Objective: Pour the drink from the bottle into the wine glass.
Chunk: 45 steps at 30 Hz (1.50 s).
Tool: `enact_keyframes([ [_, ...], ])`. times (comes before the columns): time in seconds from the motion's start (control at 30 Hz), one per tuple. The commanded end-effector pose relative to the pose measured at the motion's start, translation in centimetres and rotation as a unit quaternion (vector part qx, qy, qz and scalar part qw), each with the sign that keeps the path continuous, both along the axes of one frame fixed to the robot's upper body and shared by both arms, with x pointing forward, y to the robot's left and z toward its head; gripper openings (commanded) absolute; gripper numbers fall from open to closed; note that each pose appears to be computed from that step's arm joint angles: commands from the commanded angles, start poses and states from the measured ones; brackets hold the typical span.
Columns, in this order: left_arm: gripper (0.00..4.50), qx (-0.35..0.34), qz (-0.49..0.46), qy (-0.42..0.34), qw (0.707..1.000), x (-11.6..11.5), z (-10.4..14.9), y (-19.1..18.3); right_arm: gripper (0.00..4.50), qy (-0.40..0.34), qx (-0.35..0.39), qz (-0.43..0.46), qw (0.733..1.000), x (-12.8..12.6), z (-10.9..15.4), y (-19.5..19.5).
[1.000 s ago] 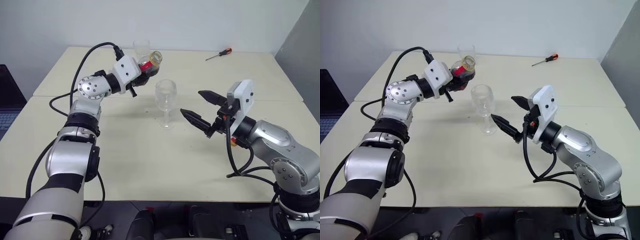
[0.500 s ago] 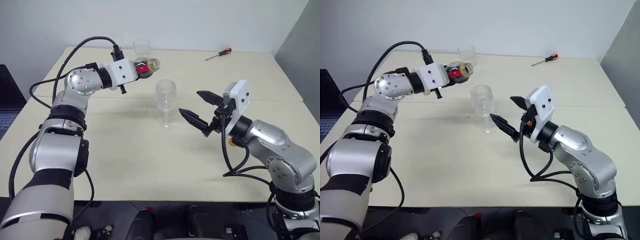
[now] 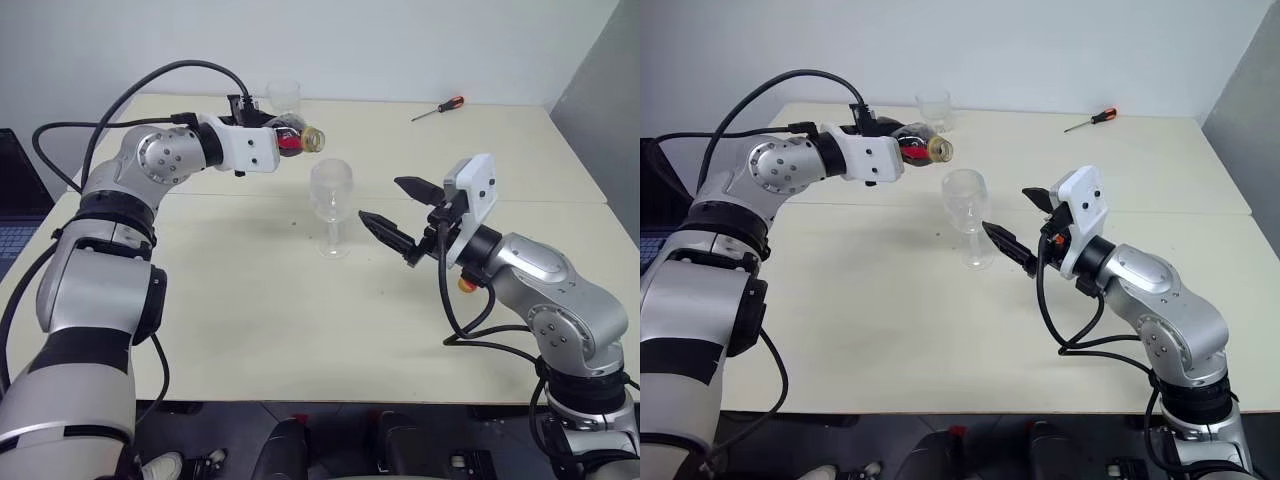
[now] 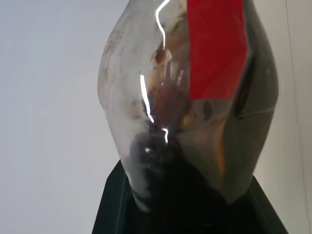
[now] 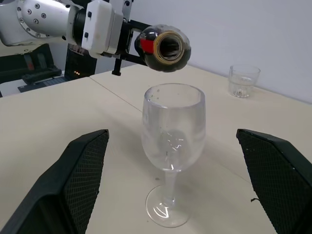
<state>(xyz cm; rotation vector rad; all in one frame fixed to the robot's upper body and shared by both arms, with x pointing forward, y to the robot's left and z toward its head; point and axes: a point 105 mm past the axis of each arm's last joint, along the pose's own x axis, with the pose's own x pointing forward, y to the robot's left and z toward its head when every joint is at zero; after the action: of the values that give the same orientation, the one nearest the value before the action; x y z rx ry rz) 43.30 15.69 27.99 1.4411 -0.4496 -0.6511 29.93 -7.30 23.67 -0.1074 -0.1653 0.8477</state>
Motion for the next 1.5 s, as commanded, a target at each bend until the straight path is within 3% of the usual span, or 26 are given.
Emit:
enact_keyframes([
  [0.03,0.98,-0.005,-0.001,-0.05,0.999,-0.3,3.0,0.1,4.5,-0.028,0.008,0.003,1.0,-0.3,1.2,0.1],
  [1.5,0.98,0.049,0.004,-0.089,0.995,-0.5,5.2,-0.1,4.5,-0.032,0.012,-0.009,0.999,0.5,1.0,-0.1],
])
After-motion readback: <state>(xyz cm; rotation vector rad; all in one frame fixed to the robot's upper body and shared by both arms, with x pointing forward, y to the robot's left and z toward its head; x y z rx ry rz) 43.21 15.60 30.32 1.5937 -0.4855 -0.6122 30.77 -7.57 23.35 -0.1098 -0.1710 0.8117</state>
